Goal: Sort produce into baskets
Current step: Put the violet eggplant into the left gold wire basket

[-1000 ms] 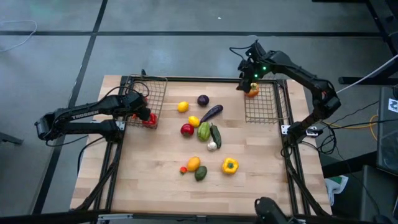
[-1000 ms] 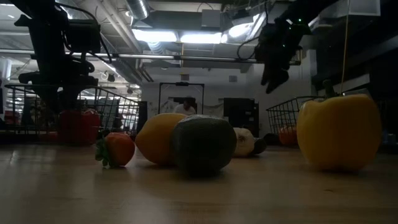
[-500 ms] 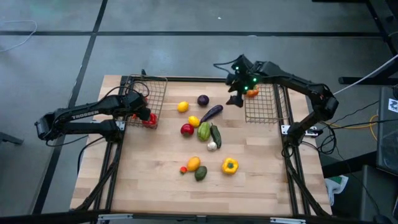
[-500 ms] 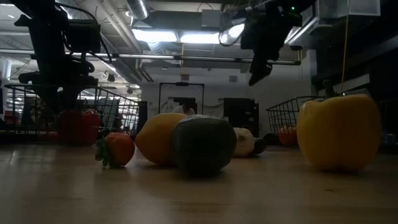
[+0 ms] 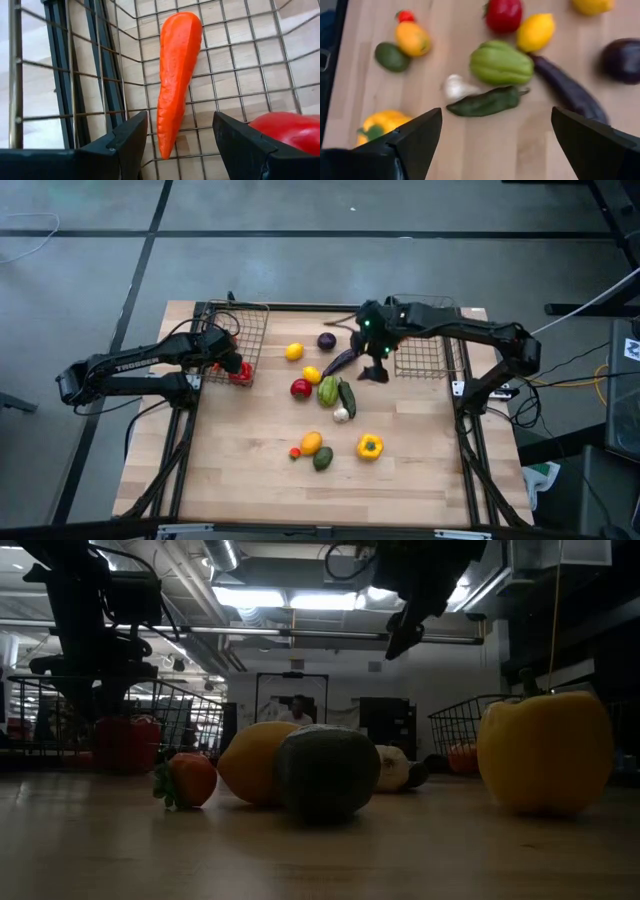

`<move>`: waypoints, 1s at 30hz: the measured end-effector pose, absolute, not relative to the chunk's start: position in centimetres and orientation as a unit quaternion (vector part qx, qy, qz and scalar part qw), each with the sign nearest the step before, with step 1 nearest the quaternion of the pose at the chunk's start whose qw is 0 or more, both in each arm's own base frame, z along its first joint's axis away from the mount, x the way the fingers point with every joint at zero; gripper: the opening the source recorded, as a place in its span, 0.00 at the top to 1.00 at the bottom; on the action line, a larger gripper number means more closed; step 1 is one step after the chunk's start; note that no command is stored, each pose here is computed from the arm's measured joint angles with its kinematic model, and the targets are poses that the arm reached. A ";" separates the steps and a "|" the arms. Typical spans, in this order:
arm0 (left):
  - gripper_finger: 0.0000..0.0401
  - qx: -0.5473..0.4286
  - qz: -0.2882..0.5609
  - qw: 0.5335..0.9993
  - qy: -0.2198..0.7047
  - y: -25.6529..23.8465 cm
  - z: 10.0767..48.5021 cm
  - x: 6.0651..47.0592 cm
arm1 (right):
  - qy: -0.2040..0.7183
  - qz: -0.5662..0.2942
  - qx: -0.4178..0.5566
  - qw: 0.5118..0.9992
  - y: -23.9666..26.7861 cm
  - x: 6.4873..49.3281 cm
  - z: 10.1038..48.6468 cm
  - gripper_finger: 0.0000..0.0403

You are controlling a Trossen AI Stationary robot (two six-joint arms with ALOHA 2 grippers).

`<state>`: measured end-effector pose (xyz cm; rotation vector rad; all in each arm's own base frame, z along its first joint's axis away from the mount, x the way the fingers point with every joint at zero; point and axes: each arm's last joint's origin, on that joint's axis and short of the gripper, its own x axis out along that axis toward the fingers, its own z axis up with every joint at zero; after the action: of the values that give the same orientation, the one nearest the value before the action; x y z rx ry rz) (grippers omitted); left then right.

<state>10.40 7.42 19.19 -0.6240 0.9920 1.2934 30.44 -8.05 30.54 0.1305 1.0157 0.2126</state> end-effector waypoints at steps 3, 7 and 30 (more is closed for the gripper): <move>0.45 -0.287 0.577 0.639 0.419 7.5 19.2 10.5 | 0.499 0.116 0.052 0.857 -6.7 30.5 30.4 0.08; 0.45 -0.280 0.566 0.671 0.389 8.0 19.5 11.2 | 0.508 0.112 0.022 0.854 -5.3 30.8 30.4 0.08; 0.45 -0.210 0.309 0.925 -0.066 9.4 27.8 18.5 | 0.543 0.076 -0.027 0.836 -4.2 30.6 30.1 0.08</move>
<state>18.53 9.42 27.81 -0.4317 -0.1354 0.6335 30.63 -4.18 30.09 -0.0567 1.1487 0.1599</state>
